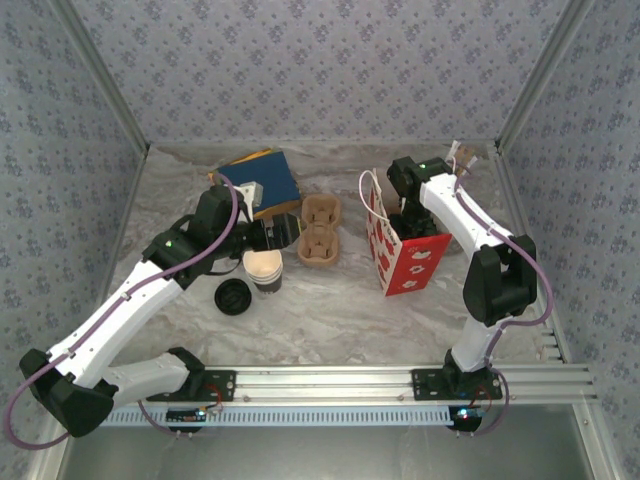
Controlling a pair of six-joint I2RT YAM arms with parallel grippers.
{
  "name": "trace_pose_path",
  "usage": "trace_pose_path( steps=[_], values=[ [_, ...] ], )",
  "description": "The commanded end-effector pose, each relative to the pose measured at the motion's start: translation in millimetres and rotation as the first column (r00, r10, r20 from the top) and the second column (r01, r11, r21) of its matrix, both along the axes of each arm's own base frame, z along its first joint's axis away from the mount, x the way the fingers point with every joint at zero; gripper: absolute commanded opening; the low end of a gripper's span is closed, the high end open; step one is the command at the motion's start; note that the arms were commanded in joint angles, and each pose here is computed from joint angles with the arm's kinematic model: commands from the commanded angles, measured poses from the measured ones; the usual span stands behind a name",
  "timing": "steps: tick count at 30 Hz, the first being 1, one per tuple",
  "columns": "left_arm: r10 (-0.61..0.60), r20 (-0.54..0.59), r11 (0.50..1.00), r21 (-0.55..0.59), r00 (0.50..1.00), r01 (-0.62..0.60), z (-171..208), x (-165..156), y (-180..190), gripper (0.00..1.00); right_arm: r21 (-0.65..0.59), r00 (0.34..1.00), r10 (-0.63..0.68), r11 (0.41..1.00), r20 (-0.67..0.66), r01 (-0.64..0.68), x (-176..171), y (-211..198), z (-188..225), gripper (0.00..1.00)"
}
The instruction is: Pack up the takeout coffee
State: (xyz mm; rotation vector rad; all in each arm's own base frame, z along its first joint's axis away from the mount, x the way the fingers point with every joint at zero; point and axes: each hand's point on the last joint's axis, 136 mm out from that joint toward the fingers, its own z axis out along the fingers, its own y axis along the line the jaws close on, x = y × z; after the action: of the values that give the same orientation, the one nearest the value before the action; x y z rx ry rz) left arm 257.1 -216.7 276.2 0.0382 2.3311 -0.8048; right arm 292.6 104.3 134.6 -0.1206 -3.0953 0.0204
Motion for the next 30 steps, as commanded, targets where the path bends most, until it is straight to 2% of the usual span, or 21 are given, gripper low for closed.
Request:
trace_pose_path(
  steps=[1,30],
  values=[
    [0.008,0.007,1.0,0.0,1.0,-0.008,3,-1,2,1.0,-0.031,0.992,-0.008,1.0,-0.123,0.004,-19,-3,-25,0.72],
    [0.008,0.008,1.0,-0.002,1.0,-0.008,4,-1,1,1.0,-0.025,0.994,-0.003,1.0,-0.108,0.0,-18,-3,-9,0.72]
  ],
)
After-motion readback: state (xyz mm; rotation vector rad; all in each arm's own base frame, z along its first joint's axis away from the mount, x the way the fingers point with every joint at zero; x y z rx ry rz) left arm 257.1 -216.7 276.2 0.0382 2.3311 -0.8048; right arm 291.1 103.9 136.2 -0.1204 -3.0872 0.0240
